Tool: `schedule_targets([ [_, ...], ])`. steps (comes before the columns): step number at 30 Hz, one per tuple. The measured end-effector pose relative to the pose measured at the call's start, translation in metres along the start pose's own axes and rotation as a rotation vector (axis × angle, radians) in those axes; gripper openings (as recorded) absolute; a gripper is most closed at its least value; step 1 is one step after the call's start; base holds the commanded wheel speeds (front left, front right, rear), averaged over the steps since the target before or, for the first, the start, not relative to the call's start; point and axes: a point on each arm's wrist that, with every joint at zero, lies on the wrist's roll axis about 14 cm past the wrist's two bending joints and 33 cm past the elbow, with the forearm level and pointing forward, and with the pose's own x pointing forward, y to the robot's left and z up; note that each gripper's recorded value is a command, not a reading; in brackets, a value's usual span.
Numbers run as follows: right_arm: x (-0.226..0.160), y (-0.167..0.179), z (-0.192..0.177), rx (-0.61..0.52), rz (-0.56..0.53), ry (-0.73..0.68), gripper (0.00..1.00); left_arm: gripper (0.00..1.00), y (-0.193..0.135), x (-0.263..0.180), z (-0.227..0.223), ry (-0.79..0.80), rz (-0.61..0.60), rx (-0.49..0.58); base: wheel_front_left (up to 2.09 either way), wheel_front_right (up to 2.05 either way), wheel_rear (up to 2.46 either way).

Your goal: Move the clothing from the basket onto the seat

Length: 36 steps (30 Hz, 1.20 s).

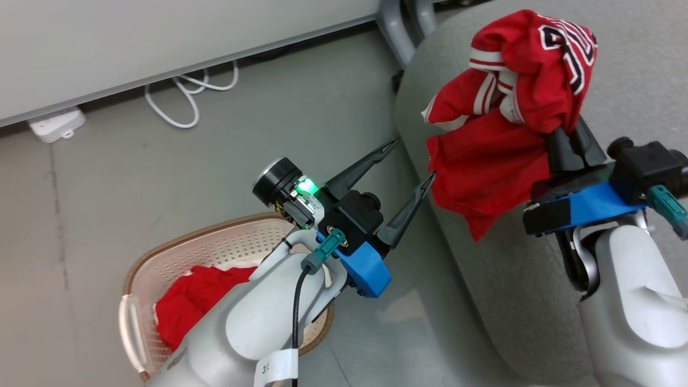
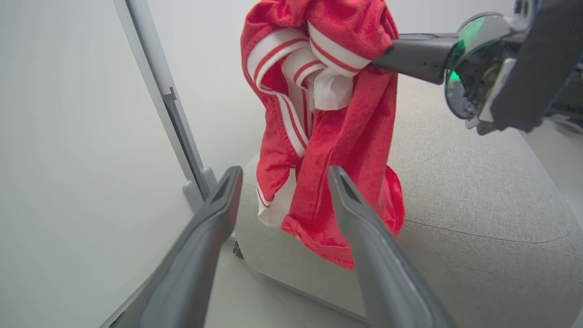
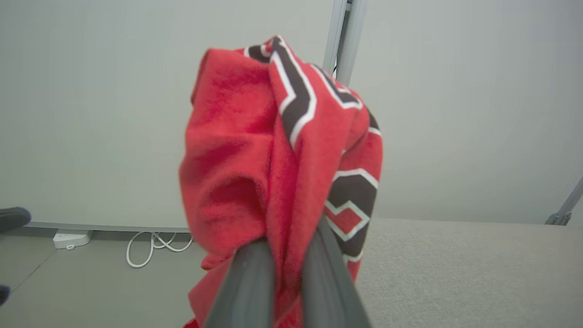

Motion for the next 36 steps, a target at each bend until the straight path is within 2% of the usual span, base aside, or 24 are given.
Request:
schedule_targets([
  [10,-0.047,-0.068,-0.009,-0.042,-0.199,0.051,0.00,1.00,-0.047,0.023,-0.011,-0.009,-0.162,-0.037,0.00,0.00,0.00],
  [20,-0.081,-0.094,-0.027,-0.057,-0.293,0.122,0.00,1.00,-0.071,0.026,-0.022,0.003,-0.236,-0.067,0.00,0.00,0.00],
  [26,-0.078,-0.095,-0.026,-0.061,-0.294,0.115,0.00,1.00,-0.071,0.026,-0.022,-0.002,-0.236,-0.077,0.00,0.00,0.00],
  [30,-0.063,-0.099,-0.013,-0.086,-0.283,0.070,0.00,1.00,-0.067,0.029,-0.021,-0.012,-0.229,-0.078,0.00,0.00,0.00],
  [34,-0.027,-0.115,0.025,-0.160,-0.272,-0.047,0.00,1.00,-0.055,0.034,-0.025,-0.026,-0.219,-0.075,0.00,0.00,0.00],
  [35,-0.027,-0.115,0.025,-0.160,-0.272,-0.047,0.00,1.00,-0.055,0.034,-0.025,-0.026,-0.219,-0.075,0.00,0.00,0.00],
  [36,-0.010,-0.127,0.045,-0.203,-0.276,-0.104,0.00,1.00,-0.049,0.036,-0.029,-0.029,-0.215,-0.071,0.00,0.00,0.00],
])
